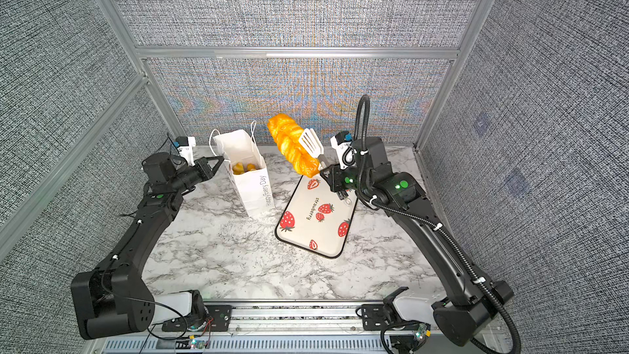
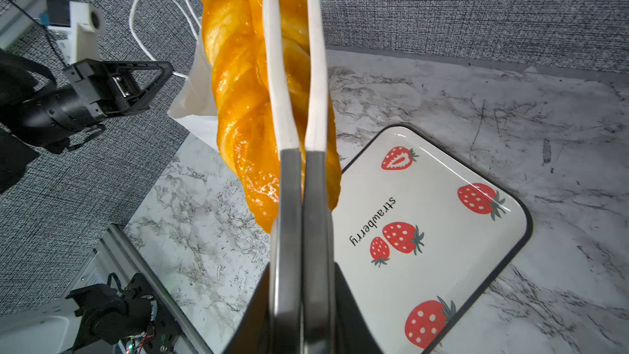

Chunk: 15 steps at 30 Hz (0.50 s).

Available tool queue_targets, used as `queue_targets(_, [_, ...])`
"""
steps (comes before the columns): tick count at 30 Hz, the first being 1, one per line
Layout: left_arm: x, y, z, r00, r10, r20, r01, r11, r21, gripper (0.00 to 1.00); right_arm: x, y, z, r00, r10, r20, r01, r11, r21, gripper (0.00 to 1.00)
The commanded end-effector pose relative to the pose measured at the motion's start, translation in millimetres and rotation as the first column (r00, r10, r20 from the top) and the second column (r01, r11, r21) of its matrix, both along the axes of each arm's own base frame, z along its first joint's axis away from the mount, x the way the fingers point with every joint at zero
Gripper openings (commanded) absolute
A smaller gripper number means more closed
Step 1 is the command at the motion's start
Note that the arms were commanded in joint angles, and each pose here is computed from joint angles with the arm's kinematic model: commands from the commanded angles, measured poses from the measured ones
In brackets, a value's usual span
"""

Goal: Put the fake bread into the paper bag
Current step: 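Lift the twisted pastry in the tongs and carry it toward the bag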

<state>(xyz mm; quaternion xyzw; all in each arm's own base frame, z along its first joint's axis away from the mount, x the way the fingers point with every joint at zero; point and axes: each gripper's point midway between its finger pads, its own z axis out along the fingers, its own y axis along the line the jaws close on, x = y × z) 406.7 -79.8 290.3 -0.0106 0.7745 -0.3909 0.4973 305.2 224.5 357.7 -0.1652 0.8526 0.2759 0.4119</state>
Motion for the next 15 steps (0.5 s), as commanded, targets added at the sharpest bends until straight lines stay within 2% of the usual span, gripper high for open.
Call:
queue_targets(1, [-0.7,-1.3,5.2,1.0,-0.012,0.026,0.012,1.0,-0.003,0.03,3.3,15.9,24.9,0.997,0.022,0.068,-0.024,0.999,0.037,0.17])
queue_targets(15, [-1.6,-1.8,6.8,0.999,-0.014,0.031,0.014,1.0,-0.002,0.03,8.2,95.7,61.6,0.978,0.158,0.138,-0.17,0.982,0.078,0.17])
